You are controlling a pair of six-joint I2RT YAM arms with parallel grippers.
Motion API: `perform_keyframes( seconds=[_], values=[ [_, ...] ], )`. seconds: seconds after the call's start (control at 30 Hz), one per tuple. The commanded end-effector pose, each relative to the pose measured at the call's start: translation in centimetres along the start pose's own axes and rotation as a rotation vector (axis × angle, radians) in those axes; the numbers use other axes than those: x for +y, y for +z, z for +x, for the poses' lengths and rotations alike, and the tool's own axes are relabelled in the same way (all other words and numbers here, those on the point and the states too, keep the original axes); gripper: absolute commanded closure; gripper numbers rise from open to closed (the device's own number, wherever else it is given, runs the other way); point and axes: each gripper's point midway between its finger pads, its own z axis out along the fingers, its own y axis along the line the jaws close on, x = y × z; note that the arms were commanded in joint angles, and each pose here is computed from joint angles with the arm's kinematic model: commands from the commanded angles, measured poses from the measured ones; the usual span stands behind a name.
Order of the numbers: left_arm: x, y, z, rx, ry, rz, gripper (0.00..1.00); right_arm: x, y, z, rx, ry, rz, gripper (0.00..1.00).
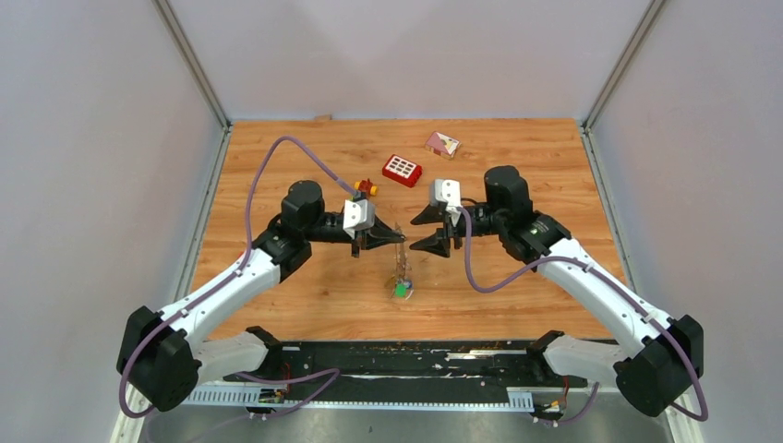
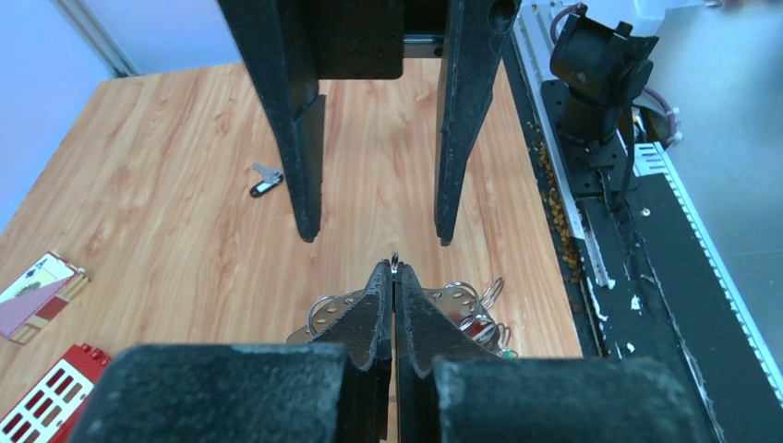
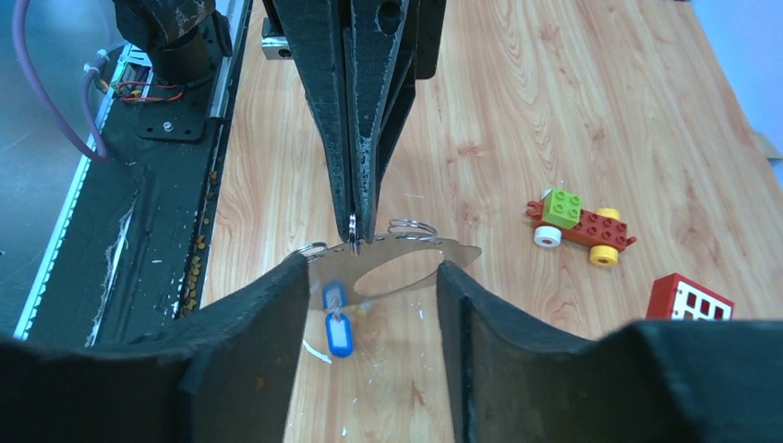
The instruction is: Put the keys on the keyring
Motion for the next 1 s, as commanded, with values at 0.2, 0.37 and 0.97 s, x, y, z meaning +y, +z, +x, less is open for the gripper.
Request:
perform_keyframes(
  seconds=[0.2,0.37,0.97],
  values=[
    [-0.1,-0.1,-3.3,-0.107,0.041,-0.02,1.0,0.7,-0.1,-1.6,-0.031,-0.08,-0.009,0.58],
    [-0.2,-0.1,-3.3,-0.111,0.03,-0.025,1.0,0.7,0.2,-1.5,-0.022,-0.083,-0.008,0.62],
    [-0.4,-0.1,-3.0,-0.12,0.006,-0.02,1.0,1.1,1.4,-1.2,0.006,-0.098,-0.022,0.91]
  ],
)
